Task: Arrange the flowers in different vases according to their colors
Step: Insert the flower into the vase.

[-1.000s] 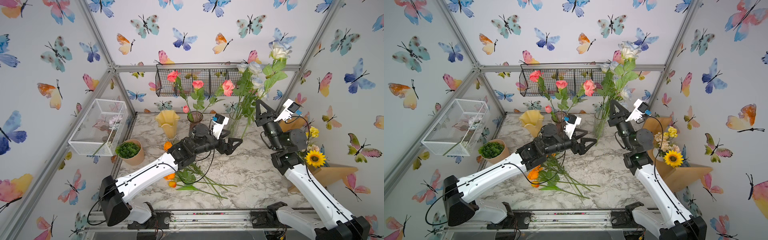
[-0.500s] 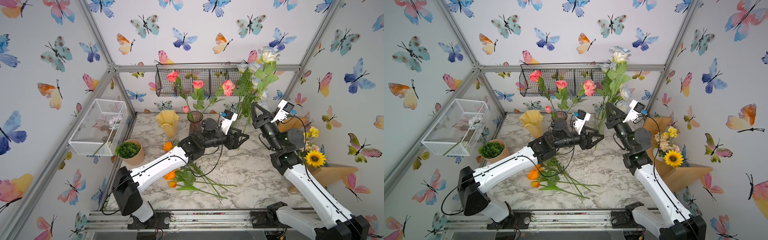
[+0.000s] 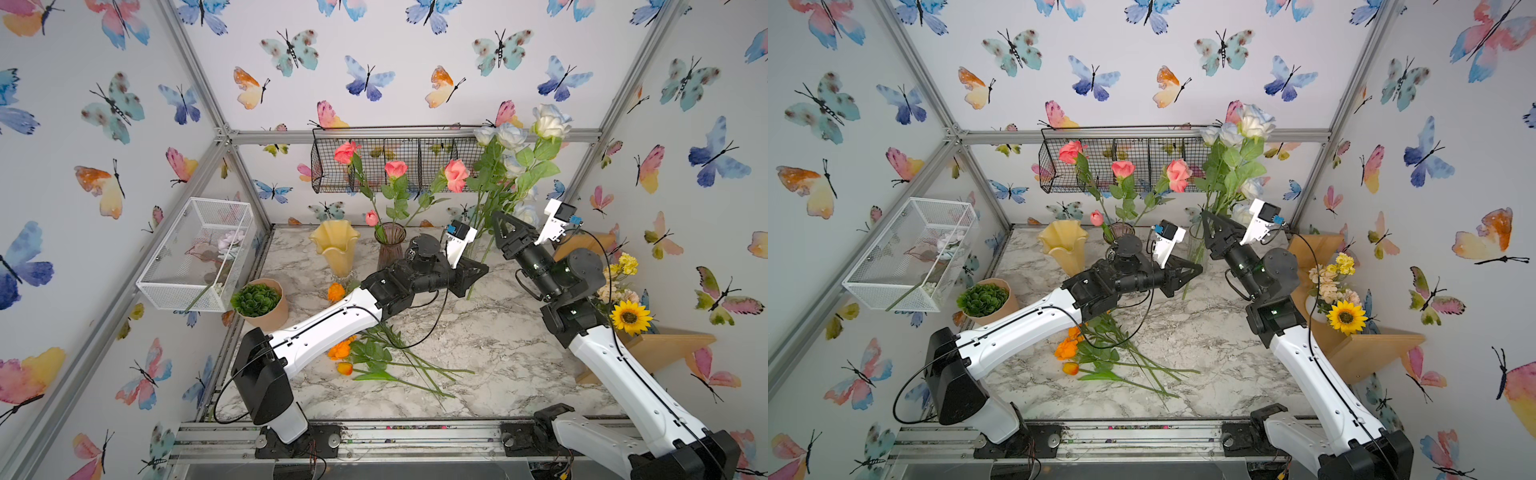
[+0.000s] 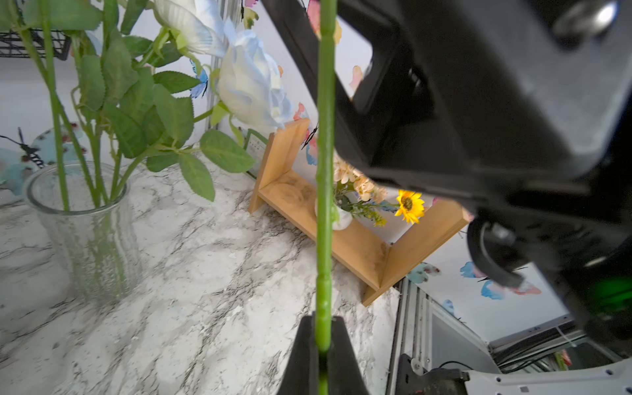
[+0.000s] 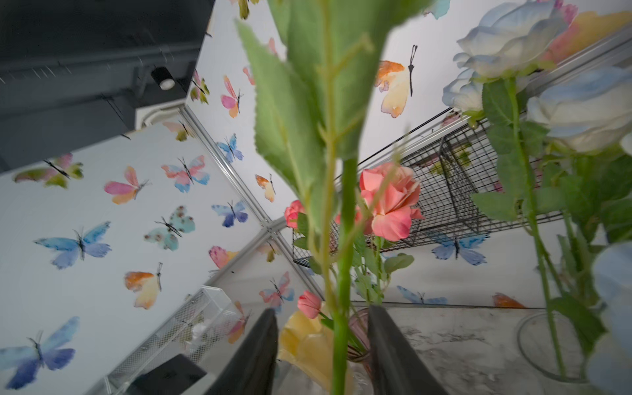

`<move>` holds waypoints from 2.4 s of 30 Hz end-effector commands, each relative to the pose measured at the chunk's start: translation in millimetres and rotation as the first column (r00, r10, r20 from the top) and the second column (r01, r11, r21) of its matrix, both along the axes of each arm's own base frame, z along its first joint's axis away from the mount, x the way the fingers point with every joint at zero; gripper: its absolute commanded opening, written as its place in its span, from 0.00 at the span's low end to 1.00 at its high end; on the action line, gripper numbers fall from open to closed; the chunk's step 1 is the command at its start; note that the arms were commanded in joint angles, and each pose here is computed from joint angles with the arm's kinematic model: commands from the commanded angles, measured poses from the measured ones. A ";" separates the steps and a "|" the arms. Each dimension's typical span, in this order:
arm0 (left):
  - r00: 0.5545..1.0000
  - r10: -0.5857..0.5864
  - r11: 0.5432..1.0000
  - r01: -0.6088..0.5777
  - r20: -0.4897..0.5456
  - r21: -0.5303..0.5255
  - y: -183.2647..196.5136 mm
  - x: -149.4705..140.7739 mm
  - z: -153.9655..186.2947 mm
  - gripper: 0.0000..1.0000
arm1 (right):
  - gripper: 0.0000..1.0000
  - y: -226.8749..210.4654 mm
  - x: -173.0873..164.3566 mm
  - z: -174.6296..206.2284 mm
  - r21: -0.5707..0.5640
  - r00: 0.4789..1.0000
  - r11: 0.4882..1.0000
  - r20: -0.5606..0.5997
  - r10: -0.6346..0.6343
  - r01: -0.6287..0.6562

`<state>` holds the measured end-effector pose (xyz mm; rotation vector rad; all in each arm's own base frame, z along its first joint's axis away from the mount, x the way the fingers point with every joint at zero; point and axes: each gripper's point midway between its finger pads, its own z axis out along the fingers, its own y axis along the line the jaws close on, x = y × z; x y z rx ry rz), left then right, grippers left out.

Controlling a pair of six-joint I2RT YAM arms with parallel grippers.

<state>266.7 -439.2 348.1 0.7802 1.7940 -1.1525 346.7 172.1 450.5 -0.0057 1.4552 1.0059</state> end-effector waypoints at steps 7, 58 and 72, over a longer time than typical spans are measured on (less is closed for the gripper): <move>0.990 0.064 0.989 -0.080 0.128 0.126 42.1 -5.3 -7.1 0.00 | 0.58 20.6 -7.6 -42.2 -0.149 0.953 0.974 -0.278 0.122 -0.168; 0.914 0.406 0.894 -0.403 0.028 0.194 193.1 7.1 -78.6 1.00 | 0.02 -38.1 119.6 24.4 -0.341 0.803 0.743 0.405 -0.437 0.576; 0.915 0.402 0.893 -0.396 0.016 0.212 196.0 10.6 -92.1 0.98 | 0.02 -27.0 159.9 -15.5 -0.380 0.825 0.738 0.348 -0.445 0.558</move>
